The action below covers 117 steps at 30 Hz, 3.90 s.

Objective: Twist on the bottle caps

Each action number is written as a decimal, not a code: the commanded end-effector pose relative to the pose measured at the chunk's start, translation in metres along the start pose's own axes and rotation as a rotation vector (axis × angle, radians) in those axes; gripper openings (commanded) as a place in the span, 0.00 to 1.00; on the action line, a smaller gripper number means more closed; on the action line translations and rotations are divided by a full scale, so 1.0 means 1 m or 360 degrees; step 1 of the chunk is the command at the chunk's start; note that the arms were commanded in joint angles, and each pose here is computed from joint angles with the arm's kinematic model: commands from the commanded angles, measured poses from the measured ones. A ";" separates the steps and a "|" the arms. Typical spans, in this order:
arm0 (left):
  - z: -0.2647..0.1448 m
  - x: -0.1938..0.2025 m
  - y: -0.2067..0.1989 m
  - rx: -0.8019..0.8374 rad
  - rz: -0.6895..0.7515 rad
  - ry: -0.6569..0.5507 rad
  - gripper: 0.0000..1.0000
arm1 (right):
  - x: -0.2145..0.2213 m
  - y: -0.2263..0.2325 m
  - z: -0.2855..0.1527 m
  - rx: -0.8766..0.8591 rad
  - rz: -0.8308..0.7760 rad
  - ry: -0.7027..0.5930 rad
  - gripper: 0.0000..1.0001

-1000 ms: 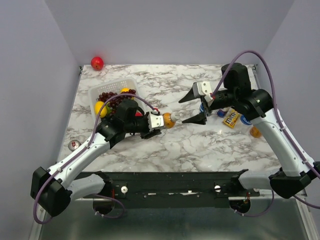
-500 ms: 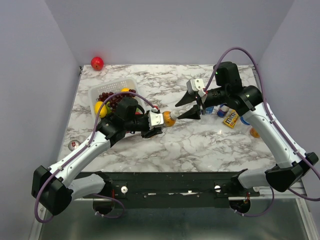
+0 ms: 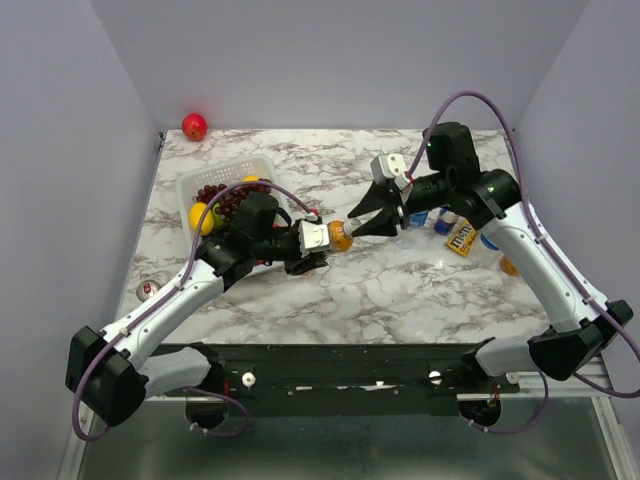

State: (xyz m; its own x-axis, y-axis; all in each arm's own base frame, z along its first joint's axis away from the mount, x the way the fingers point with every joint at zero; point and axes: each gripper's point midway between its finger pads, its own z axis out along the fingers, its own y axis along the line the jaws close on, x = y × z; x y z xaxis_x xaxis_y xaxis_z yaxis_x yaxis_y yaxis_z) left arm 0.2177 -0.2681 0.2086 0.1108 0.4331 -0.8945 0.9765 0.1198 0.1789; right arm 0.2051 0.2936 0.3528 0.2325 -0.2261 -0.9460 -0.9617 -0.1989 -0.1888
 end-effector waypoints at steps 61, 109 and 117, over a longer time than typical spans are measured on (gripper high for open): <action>-0.031 0.047 0.053 -0.0586 -0.0313 0.0141 0.99 | 0.143 -0.118 -0.005 0.0585 0.0407 0.0703 0.14; -0.027 0.051 0.053 -0.0564 -0.0341 0.0118 0.99 | 0.168 -0.126 -0.004 0.0684 0.0527 0.0756 0.82; -0.027 0.052 0.054 -0.0564 -0.0346 0.0127 0.99 | 0.169 -0.134 -0.004 0.0725 0.0528 0.0760 0.99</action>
State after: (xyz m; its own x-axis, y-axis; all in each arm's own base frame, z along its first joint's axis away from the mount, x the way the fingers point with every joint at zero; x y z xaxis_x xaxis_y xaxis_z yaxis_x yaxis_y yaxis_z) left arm 0.2704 -0.2120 0.1819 -0.1245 0.4423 -0.8882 0.8429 0.5194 0.1405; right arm 0.3621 0.2770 0.2169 -0.1401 -0.6235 -0.7691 -0.9455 0.3149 -0.0830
